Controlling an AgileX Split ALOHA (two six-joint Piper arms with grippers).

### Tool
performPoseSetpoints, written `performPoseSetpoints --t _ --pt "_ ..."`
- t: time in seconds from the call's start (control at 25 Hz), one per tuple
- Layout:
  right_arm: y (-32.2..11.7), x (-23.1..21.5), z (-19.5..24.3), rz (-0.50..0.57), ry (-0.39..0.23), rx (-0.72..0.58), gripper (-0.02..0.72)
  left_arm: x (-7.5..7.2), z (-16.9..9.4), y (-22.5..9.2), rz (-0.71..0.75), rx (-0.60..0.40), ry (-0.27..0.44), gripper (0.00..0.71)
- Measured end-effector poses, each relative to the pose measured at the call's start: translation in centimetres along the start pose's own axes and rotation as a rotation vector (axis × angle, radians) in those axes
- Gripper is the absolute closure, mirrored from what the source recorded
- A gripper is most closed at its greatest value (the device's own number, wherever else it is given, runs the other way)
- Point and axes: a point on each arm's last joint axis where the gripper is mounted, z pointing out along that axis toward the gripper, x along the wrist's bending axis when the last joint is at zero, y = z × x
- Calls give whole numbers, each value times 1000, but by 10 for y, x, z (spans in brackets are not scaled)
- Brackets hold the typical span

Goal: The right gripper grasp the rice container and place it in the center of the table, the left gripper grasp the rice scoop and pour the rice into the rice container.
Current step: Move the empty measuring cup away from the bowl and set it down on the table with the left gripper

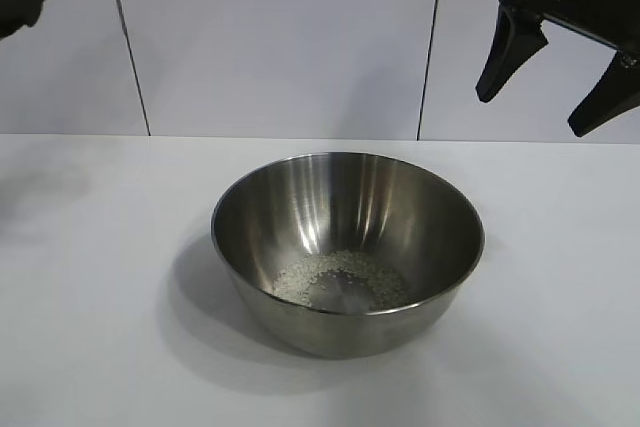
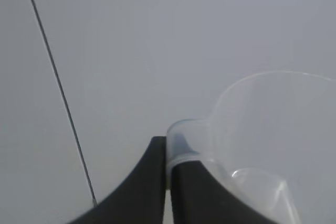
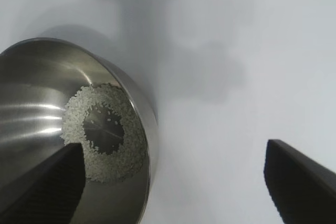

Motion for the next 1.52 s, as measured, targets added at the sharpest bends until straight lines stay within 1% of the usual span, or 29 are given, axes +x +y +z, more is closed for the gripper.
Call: performPoseSetpoints --t 0.16,0.4,0.56,0.76,0.96,1.12,1.32,1.44,1.52 --pt "0 0 0 1 1 0 66 6 -15 -12 -84 36 -4 702" --pt "0 0 0 1 1 0 66 10 -45 -40 -26 125 -88 702" --pt "0 0 0 1 1 0 66 17 -66 -59 -45 206 -114 702" --pt "0 0 0 1 1 -2 66 23 -86 -74 -14 273 -145 702" --pt "1 0 0 1 -1 -13 66 27 -96 -81 32 309 -159 702" --pt "1 0 0 1 -2 -14 66 26 -98 -86 48 326 -163 702" --pt "1 0 0 1 -2 -15 66 23 -102 -116 97 428 -174 702" --pt "1 0 0 0 -2 -15 66 27 -101 -129 80 472 -160 702" --pt "1 0 0 0 -2 -15 66 32 -99 -134 70 484 -162 702"
